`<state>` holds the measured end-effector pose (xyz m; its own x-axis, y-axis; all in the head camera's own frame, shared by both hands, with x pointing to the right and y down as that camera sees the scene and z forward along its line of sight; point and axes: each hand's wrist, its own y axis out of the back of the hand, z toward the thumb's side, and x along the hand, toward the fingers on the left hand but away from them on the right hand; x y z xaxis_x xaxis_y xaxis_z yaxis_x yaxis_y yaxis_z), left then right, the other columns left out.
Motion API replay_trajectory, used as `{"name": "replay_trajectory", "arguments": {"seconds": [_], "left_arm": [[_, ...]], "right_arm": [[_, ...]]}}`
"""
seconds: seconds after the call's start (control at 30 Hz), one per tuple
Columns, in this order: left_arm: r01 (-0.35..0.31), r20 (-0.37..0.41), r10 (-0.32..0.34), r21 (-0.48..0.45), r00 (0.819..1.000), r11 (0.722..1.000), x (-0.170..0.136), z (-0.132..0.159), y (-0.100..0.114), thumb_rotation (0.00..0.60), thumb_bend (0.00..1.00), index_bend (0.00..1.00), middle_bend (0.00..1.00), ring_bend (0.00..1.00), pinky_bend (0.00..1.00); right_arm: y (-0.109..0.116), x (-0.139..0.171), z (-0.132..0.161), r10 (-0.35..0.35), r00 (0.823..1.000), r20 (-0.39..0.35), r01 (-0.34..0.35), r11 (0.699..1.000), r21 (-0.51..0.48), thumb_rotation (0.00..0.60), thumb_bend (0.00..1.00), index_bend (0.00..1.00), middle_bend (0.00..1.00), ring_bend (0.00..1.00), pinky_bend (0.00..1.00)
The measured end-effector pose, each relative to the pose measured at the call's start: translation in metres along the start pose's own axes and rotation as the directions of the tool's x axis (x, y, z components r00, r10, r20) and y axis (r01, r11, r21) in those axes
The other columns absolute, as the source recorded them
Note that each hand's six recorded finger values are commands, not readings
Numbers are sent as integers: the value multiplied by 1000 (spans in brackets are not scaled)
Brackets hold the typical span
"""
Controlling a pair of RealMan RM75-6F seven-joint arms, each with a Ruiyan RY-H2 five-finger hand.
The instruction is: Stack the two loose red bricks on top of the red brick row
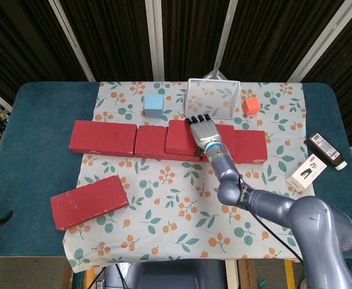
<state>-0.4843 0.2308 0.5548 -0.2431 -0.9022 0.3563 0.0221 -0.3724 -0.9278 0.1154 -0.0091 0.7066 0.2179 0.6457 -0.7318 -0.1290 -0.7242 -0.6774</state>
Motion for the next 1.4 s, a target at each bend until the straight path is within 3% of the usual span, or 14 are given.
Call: {"name": "replay_trajectory", "arguments": {"seconds": [0.37,0.67,0.87,1.03,1.17,1.27,1.4], "left_arm": [[0,-1,0,0,1000,1000,0,0,0,600,0,155,6,54,75],[-3,0,3,-5,1000,1000,-1,1,1,600,0,155,6,55,74],[-1,8,1,-17,1000,1000,-1,1,1,600,0,154,5,55,74],[-3,18,4,-39,1000,999,-2,0,4,600,0,124,0,55,74],[-16,23,18,-73,1000,997,-4,-1,8,600,0,106,0,27,74],[-23,34,27,-104,999,994,-8,1,12,600,0,105,0,0,74],[-12,66,20,-125,998,992,-13,8,13,600,0,102,0,0,74]], "right_arm": [[3,3,1,-1,1000,-5,1,1000,0,600,54,0,47,0,0],[22,16,7,-33,999,-32,32,999,-28,600,54,0,20,0,0],[36,38,1,-39,998,-45,37,999,-39,600,55,0,19,0,0],[42,75,-11,-62,996,-62,56,995,-87,600,54,0,19,0,0],[42,107,-39,-144,988,-62,133,979,-156,600,55,0,19,0,0],[35,138,-78,-214,976,-36,201,954,-223,600,55,0,19,0,0],[9,192,-139,-288,957,31,283,906,-314,600,55,0,19,0,0]]}}
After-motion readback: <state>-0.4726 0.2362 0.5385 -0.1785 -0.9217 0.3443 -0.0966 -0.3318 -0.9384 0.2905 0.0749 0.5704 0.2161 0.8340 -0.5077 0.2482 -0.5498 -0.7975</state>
